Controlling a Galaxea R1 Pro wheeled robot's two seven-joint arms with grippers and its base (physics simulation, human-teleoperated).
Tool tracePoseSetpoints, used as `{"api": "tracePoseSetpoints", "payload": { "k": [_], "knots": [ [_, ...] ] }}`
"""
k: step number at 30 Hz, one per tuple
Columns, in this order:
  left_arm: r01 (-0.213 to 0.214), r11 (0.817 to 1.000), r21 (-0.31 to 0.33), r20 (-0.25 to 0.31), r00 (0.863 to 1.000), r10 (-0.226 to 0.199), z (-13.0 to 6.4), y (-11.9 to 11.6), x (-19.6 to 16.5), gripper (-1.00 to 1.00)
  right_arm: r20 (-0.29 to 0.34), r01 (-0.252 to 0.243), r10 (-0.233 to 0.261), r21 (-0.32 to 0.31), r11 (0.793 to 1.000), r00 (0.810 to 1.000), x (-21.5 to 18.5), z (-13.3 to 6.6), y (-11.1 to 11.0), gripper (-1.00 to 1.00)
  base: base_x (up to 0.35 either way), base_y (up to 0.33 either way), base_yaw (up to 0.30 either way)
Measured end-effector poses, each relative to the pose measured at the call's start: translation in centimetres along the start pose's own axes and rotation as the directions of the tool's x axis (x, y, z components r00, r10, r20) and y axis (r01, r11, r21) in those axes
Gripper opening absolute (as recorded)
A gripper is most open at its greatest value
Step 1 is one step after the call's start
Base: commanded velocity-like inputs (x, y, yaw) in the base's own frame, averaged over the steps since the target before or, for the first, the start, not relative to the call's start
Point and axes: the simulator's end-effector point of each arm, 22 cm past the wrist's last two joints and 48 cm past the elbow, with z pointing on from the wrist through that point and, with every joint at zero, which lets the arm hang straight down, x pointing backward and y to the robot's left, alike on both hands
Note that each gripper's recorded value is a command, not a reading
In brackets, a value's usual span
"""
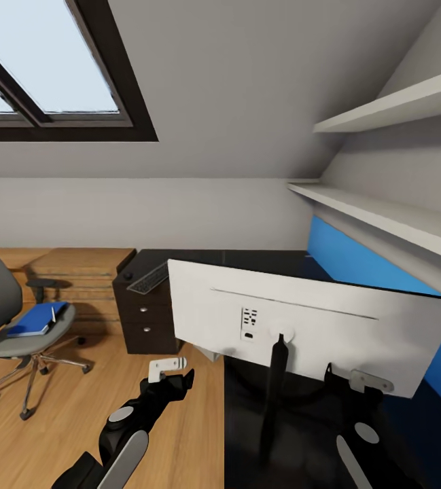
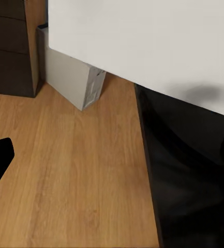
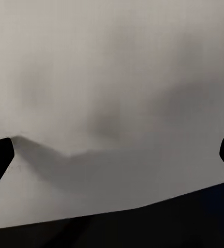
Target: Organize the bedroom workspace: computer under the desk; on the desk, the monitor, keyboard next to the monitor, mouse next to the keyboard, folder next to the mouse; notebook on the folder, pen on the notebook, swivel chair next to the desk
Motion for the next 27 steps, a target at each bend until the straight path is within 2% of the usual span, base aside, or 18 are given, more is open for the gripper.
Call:
{"api": "tracePoseSetpoints", "payload": {
  "k": [6, 14, 17, 18, 21, 24, 27],
  "knots": [
    [0.002, 1.000, 0.001, -0.002, 1.000, -0.002, 0.0, 0.0, 0.0, 1.00, -0.005, 0.005, -0.005, 0.003, 1.000, 1.000, 0.3, 0.1, -0.2, 1.00, 0.068, 0.000, 0.000],
    [-0.001, 1.000, -0.004, -0.008, 1.000, 0.001, 0.0, 0.5, 0.3, 1.00, -0.004, 0.007, -0.007, 0.005, 1.000, 1.000, 0.2, 0.2, -0.4, 1.00, -0.049, 0.000, 0.000],
    [-0.025, 0.999, -0.040, -0.053, 0.998, 0.023, -0.4, 3.0, 3.0, 1.00, 0.001, 0.018, -0.018, 0.010, 1.000, 1.000, 0.1, 0.4, -1.1, 1.00, -0.010, 0.000, 0.000],
    [-0.037, 0.998, -0.058, -0.084, 0.996, 0.032, -0.9, 4.2, 4.9, 1.00, 0.003, 0.022, -0.022, 0.012, 1.000, 1.000, 0.0, 0.5, -1.3, 1.00, -0.005, 0.000, 0.000],
    [-0.048, 0.996, -0.077, -0.132, 0.990, 0.038, -2.0, 5.8, 8.0, 1.00, 0.004, 0.027, -0.027, 0.015, 1.000, 1.000, 0.0, 0.6, -1.6, 1.00, -0.003, 0.000, 0.000],
    [-0.042, 0.995, -0.086, -0.141, 0.990, 0.030, -2.7, 6.5, 9.4, 1.00, 0.004, 0.029, -0.029, 0.016, 0.999, 1.000, 0.0, 0.7, -1.7, 1.00, 0.000, 0.000, 0.000],
    [-0.020, 0.995, -0.102, -0.141, 0.990, 0.005, -3.6, 7.3, 11.4, 1.00, 0.004, 0.030, -0.030, 0.018, 0.999, 1.000, 0.0, 0.7, -1.9, 1.00, 0.000, 0.000, 0.000]
  ]
}}
